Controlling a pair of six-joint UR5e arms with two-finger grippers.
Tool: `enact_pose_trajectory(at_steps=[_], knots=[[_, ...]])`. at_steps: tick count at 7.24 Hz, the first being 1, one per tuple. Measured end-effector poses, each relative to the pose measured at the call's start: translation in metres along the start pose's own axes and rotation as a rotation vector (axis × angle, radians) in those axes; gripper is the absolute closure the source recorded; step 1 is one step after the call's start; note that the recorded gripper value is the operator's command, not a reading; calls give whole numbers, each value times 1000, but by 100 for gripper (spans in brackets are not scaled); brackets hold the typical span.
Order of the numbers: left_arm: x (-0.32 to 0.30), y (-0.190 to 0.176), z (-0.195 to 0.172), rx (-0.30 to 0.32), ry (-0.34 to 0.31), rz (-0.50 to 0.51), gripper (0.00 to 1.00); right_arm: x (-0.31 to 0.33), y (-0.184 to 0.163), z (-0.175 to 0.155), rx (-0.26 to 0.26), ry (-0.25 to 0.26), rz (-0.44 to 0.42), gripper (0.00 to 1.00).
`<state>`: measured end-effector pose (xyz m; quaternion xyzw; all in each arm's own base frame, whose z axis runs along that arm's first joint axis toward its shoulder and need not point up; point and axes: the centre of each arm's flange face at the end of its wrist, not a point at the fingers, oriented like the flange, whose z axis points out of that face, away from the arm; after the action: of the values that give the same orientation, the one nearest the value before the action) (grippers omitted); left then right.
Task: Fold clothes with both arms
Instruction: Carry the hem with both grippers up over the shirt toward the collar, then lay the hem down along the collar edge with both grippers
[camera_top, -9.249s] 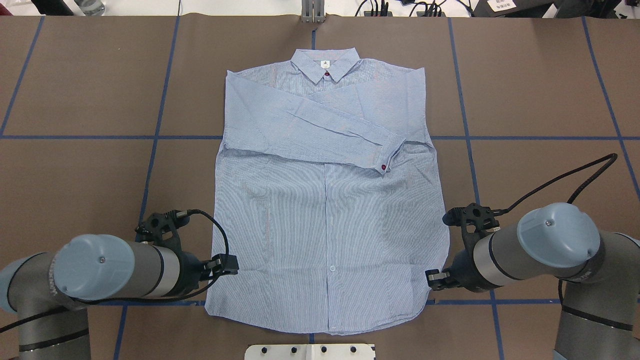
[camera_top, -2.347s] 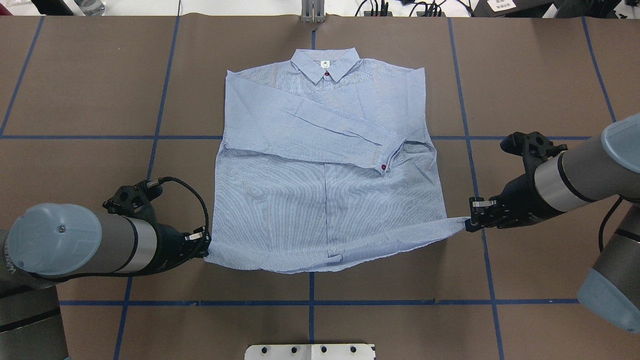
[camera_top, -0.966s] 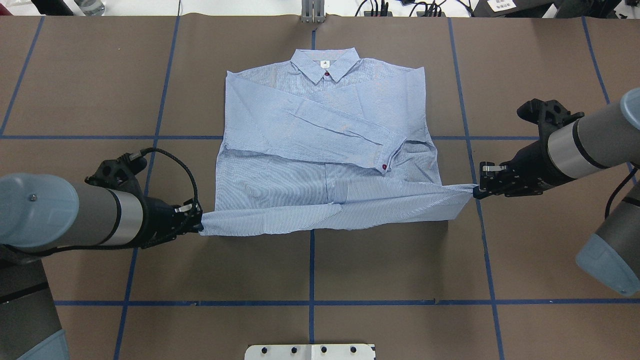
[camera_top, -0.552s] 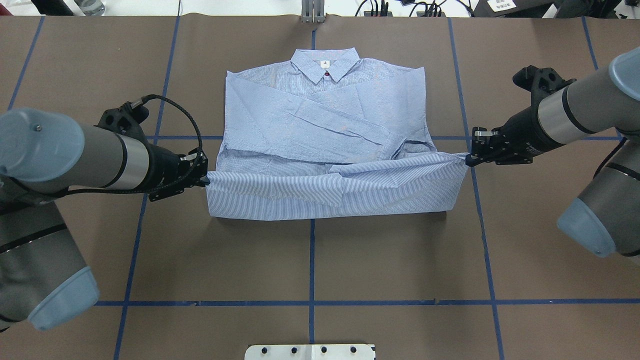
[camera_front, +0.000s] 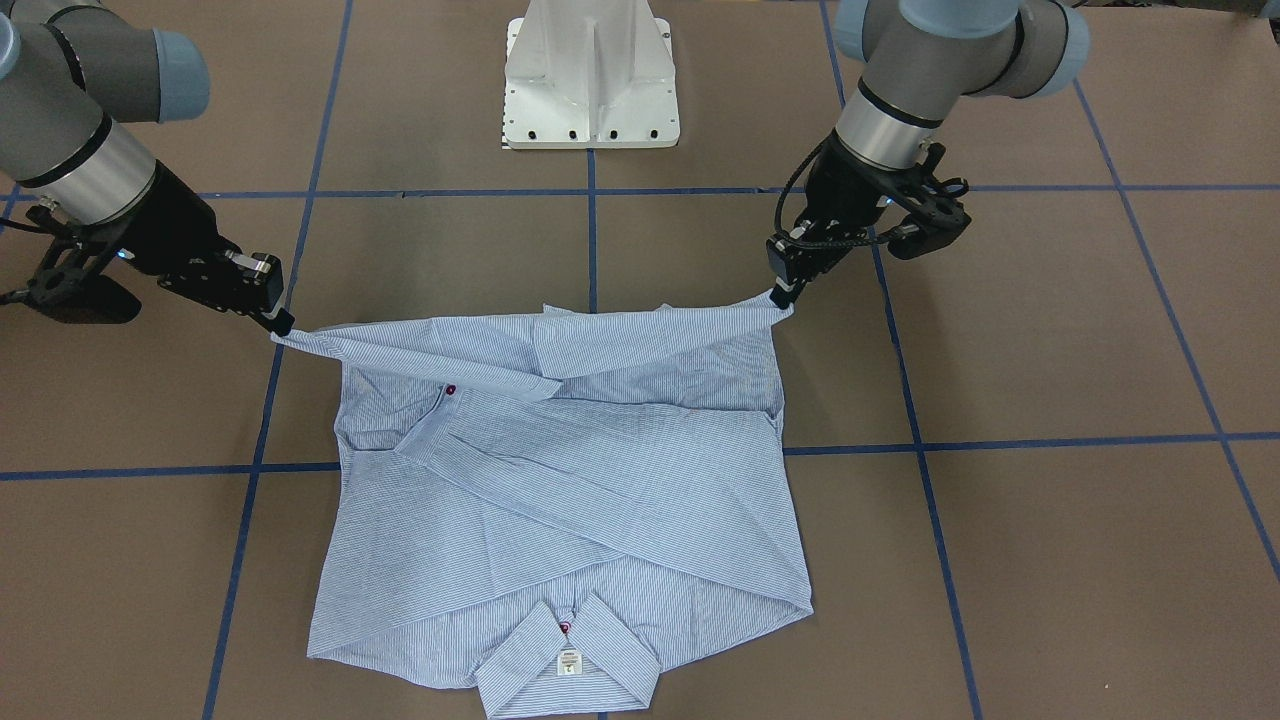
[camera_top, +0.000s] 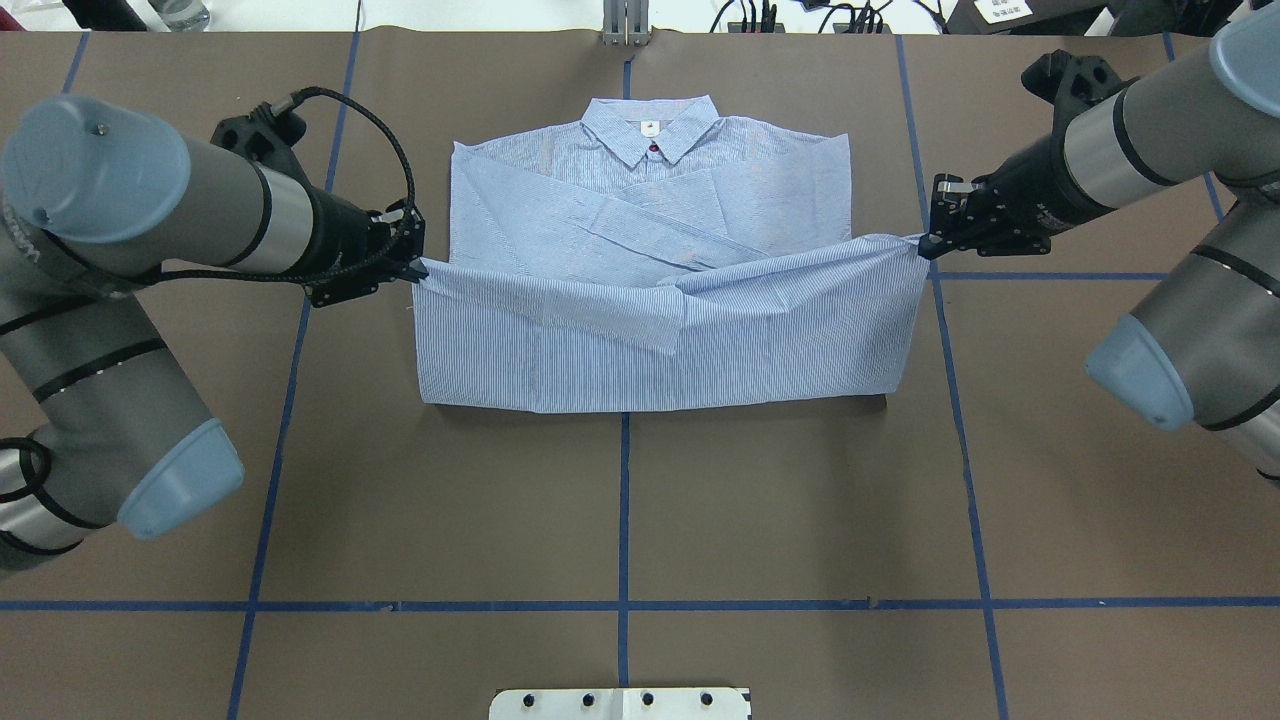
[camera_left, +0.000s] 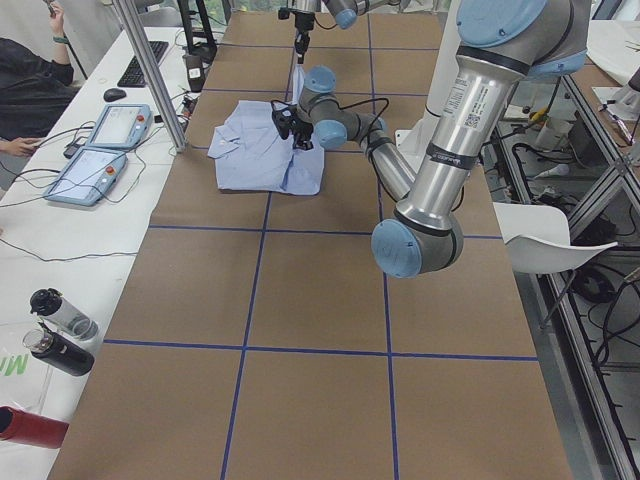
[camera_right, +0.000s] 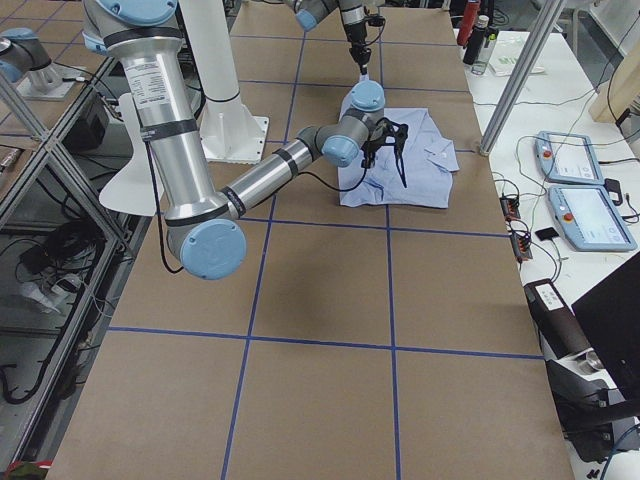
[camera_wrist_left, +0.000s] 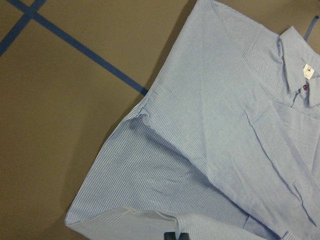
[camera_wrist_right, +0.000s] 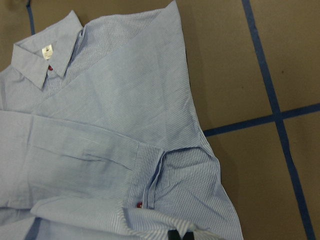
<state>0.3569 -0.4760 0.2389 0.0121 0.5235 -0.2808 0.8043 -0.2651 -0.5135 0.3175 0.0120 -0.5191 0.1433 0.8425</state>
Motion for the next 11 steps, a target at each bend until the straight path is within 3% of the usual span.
enact_pose_trajectory(at_steps=[3,7,11], knots=[[19,-60,8,46,1,38,100,-11,-54,-7,53,1,39,100],[36,-90,55,53,48,57,100,-54,-108,24,55,25,56,100],[46,-128,63,82,73,45,100,-74,-136,38,57,43,72,100]])
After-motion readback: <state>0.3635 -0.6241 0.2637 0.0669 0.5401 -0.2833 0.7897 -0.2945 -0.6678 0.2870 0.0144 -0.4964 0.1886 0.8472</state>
